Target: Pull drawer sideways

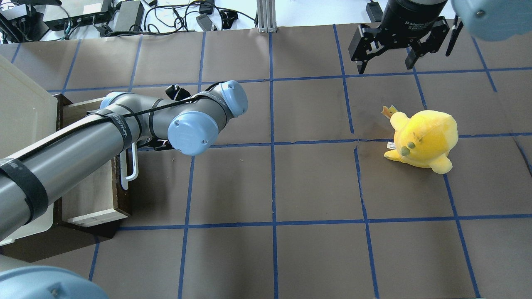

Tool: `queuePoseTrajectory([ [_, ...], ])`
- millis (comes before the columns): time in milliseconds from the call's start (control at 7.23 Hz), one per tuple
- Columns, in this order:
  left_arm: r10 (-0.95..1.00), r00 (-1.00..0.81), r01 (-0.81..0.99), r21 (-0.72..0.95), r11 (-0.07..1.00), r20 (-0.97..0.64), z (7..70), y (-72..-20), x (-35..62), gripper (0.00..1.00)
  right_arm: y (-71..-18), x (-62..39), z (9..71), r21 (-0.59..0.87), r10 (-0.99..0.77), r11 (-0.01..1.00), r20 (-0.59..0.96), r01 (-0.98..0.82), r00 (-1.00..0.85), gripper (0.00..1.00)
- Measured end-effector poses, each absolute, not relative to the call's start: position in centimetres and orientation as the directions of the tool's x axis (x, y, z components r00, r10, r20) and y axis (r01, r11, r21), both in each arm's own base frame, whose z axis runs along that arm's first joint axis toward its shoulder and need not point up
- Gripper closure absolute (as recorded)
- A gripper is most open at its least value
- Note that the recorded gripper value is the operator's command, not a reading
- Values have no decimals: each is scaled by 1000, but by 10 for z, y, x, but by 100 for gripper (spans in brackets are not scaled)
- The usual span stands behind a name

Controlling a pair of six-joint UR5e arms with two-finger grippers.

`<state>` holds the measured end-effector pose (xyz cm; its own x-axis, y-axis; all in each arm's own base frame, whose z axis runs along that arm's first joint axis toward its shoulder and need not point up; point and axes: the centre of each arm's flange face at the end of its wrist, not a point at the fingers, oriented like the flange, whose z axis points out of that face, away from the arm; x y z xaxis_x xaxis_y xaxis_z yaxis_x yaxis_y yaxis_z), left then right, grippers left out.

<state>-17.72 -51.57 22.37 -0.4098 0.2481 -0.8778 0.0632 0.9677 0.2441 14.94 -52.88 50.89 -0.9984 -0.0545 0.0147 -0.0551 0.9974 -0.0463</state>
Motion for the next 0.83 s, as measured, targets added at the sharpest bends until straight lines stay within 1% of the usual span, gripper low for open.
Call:
queuePoseTrajectory([
  [415,221,-419,59,216,975,-881,231,-523,-175,17,-529,149,509,-46,-55,997,15,-55,-998,0],
  [553,204,-447,58,200,978,-871,240,-530,-175,9,-529,149,509,-46,-55,997,15,-55,-998,0],
  [692,194,-519,69,185,980,-833,257,-541,-180,3,-529,149,509,-46,-55,997,15,-55,-998,0],
  [830,181,-621,94,156,983,-762,287,-550,-190,0,-529,149,509,-46,-55,997,15,-55,-998,0],
])
